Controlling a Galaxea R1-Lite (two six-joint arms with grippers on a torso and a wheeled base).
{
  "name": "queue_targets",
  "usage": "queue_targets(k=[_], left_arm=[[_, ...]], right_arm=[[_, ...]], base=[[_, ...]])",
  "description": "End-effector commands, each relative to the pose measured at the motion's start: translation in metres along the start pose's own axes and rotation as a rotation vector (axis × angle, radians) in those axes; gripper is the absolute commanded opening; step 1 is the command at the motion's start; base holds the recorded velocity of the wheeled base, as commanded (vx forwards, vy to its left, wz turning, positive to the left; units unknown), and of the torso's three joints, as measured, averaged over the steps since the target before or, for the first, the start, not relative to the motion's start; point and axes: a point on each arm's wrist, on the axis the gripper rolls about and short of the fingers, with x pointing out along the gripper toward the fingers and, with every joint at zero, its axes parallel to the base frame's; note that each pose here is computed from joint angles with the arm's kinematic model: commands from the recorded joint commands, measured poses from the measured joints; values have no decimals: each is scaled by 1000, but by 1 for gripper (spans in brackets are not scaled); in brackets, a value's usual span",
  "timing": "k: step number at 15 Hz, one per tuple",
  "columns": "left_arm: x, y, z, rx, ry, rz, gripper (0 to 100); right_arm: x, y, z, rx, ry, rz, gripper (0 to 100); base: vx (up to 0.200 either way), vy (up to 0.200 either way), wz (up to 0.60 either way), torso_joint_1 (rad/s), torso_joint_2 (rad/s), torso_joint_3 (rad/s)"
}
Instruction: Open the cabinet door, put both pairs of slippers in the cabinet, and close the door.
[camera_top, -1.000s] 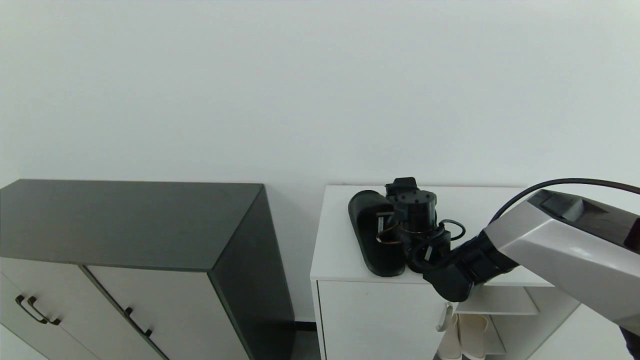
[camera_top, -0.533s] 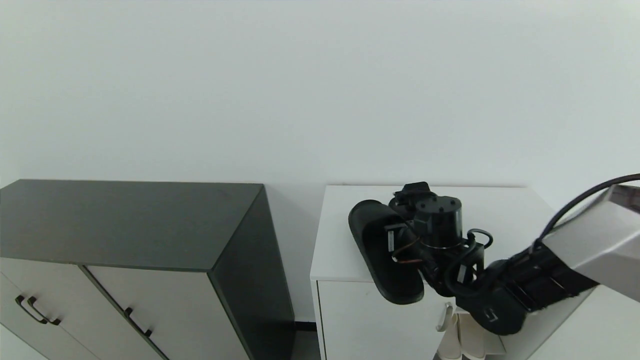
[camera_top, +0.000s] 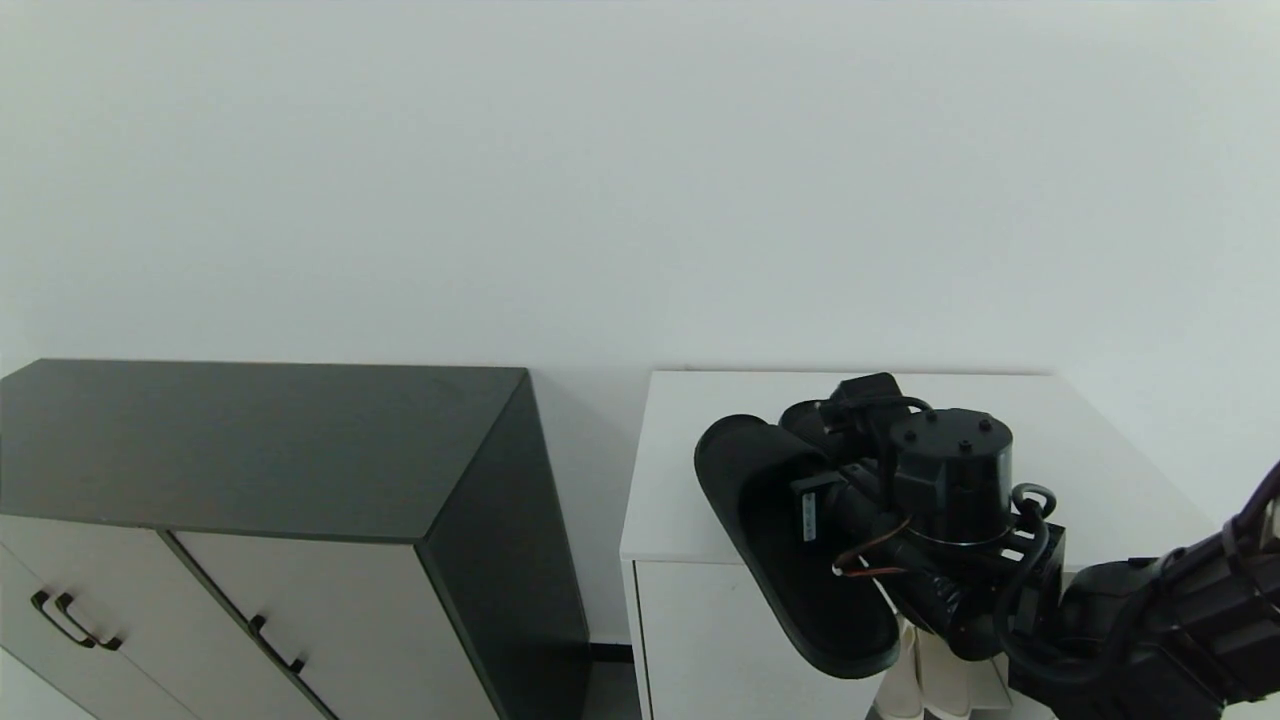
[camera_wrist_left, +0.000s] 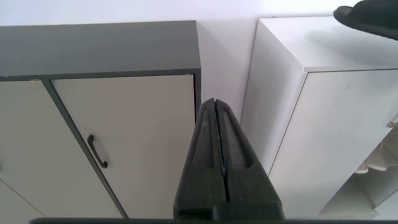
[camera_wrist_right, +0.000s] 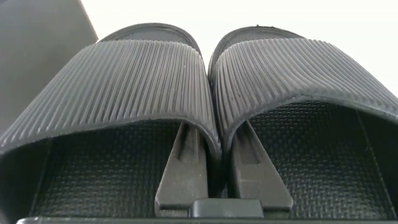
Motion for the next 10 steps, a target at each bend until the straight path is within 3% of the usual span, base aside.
queue_targets(k=[1,4,10], left_arm=[[0,0,0,-1,0,0,0],[0,0,0,-1,-2,0,0],[0,0,0,1,0,0,0]], right_arm=[[-2,0,2,3,-6,1,0],[-1,-1,1,2,-3,-1,0],[0,0,-1,-2,3,0,0]], base=[[0,0,0,0,0,0],[0,0,0,0,0,0],[-200,0,0,5,3,6]])
